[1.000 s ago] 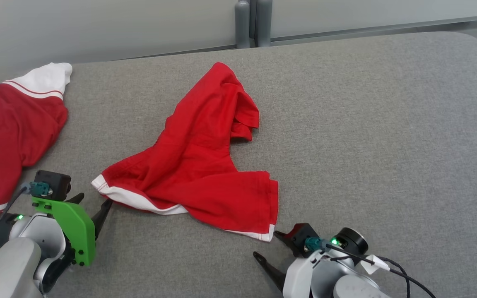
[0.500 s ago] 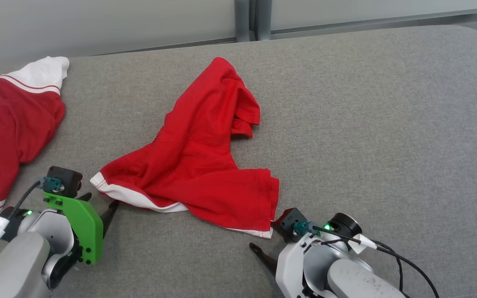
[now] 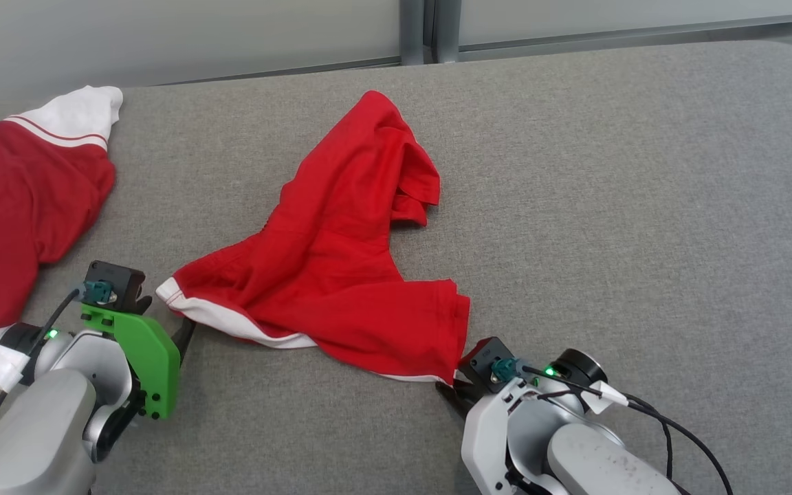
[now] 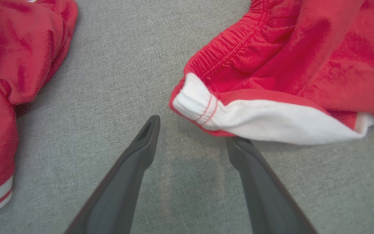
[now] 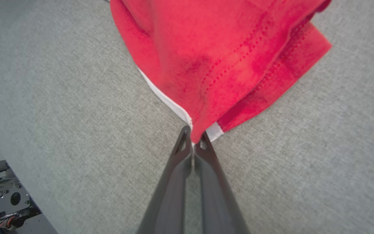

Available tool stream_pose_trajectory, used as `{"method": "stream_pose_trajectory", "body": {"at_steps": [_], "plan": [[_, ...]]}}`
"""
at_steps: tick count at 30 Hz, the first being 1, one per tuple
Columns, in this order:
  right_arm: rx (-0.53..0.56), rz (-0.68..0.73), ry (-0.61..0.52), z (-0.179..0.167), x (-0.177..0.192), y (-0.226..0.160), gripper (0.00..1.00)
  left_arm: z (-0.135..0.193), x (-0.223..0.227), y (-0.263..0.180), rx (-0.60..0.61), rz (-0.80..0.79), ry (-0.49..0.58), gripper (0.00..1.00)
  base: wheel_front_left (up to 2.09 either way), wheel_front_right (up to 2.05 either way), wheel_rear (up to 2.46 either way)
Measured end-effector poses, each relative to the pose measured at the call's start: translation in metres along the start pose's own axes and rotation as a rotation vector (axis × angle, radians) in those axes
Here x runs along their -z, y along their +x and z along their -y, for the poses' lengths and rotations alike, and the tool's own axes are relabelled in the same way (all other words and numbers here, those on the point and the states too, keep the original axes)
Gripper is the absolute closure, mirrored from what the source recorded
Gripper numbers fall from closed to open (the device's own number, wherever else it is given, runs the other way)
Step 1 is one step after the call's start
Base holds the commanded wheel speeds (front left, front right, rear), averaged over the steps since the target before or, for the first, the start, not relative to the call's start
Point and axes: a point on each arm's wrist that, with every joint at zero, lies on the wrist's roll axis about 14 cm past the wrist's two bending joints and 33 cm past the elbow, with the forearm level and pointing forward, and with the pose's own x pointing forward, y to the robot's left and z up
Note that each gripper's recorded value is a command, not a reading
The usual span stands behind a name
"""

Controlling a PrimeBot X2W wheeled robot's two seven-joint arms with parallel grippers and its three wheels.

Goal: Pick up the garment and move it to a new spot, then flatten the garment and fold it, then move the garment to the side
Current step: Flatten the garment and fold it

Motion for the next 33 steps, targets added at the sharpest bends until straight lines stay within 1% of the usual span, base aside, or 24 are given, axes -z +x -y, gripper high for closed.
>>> {"method": "stream_pose_trajectory", "body": {"at_steps": [7,14,19,26,30,33], "plan": [[0.001,0.002,0.002,0.001,0.000,0.000,1.00,-0.006,-0.018,0.001,-0.019,0.035,-0.031,0.00,0.00,0.00,0.00],[-0.005,-0.003,0.007,-0.002,0.004,-0.002,1.00,-0.007,-0.032,-0.006,-0.015,0.012,-0.049,0.00,0.00,0.00,0.00],[-0.008,-0.009,0.008,-0.004,0.008,-0.004,1.00,0.005,-0.041,-0.012,0.034,-0.002,-0.088,0.00,0.00,0.00,0.00],[-0.004,-0.017,0.015,-0.004,0.012,-0.009,1.00,0.017,-0.058,-0.025,0.068,-0.006,-0.064,0.00,0.00,0.00,0.00],[-0.005,-0.023,0.018,-0.006,0.015,-0.012,1.00,0.020,-0.051,-0.030,0.074,-0.042,-0.045,0.00,0.00,0.00,0.00],[-0.006,-0.028,0.021,-0.008,0.018,-0.015,1.00,0.019,-0.043,-0.029,0.069,-0.062,-0.059,0.00,0.00,0.00,0.00]]}}
